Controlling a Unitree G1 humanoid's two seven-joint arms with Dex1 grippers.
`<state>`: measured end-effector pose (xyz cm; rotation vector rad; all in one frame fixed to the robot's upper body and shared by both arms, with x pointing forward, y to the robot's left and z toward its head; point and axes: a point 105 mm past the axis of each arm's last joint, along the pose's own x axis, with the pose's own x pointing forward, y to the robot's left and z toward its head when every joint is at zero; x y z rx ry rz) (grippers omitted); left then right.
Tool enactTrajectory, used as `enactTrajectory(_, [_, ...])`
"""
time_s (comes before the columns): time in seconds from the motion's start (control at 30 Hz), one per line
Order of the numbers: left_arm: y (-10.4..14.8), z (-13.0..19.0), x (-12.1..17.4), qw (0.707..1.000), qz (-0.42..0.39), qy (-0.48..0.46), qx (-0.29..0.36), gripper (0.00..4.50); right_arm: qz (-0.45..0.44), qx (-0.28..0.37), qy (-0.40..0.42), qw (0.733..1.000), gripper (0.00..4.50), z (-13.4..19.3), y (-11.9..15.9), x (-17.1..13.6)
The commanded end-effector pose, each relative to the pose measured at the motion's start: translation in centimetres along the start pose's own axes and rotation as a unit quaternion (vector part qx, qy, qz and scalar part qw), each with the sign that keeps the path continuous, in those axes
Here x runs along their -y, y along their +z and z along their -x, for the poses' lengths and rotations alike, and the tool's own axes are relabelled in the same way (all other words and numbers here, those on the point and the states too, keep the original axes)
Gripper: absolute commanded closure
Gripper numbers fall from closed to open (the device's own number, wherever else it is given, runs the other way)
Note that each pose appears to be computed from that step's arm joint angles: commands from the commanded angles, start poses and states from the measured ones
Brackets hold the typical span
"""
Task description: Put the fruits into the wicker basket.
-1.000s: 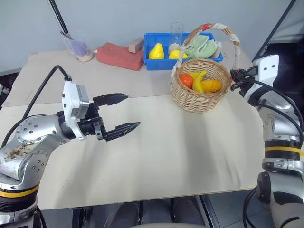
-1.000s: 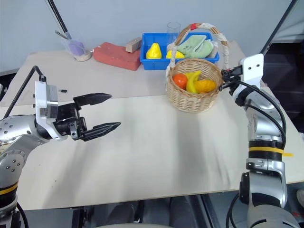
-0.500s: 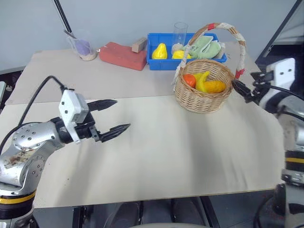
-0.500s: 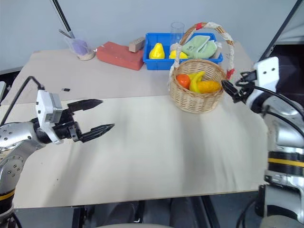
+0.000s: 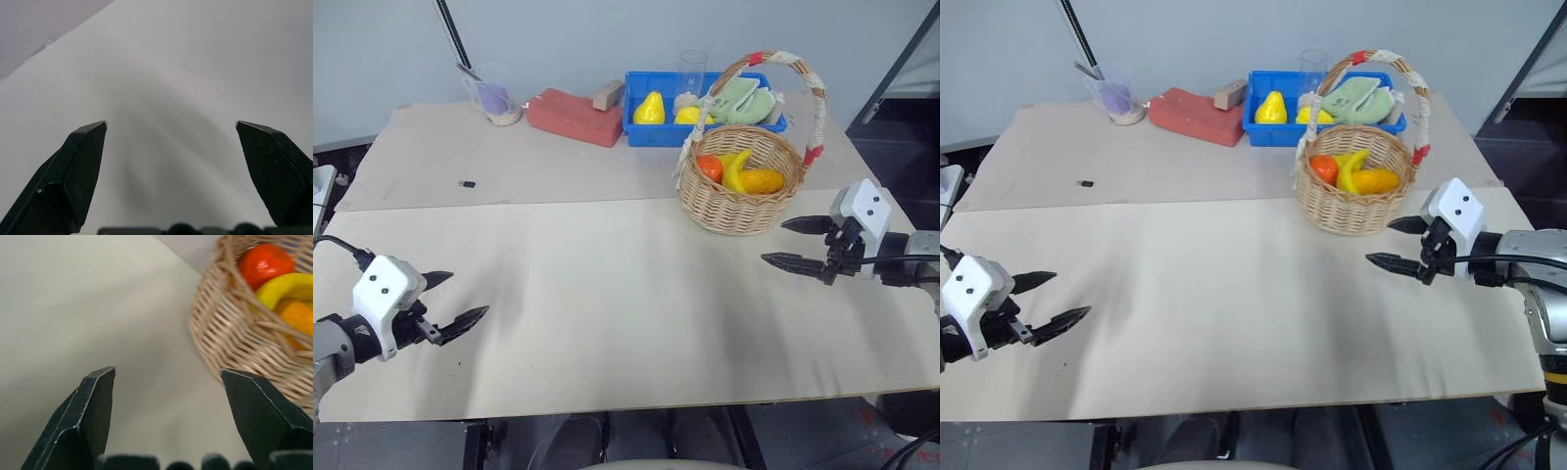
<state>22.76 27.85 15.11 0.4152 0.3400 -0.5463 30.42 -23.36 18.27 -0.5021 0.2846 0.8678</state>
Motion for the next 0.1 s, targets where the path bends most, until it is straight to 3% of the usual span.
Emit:
enactTrajectory(0.03, [0.90, 0.43, -0.26, 1.000, -0.014, 0.008, 0.014, 0.00, 0.024, 0.001, -0.007, 1.000, 0.70, 0.68, 0.88, 0.67])
enactTrajectory(0.1, [0.95, 0.37, -0.18, 1.000, -0.012, 0.005, 0.016, 0.00, 0.025, 0.000, -0.006, 1.000, 0.70, 0.65, 0.90, 0.72])
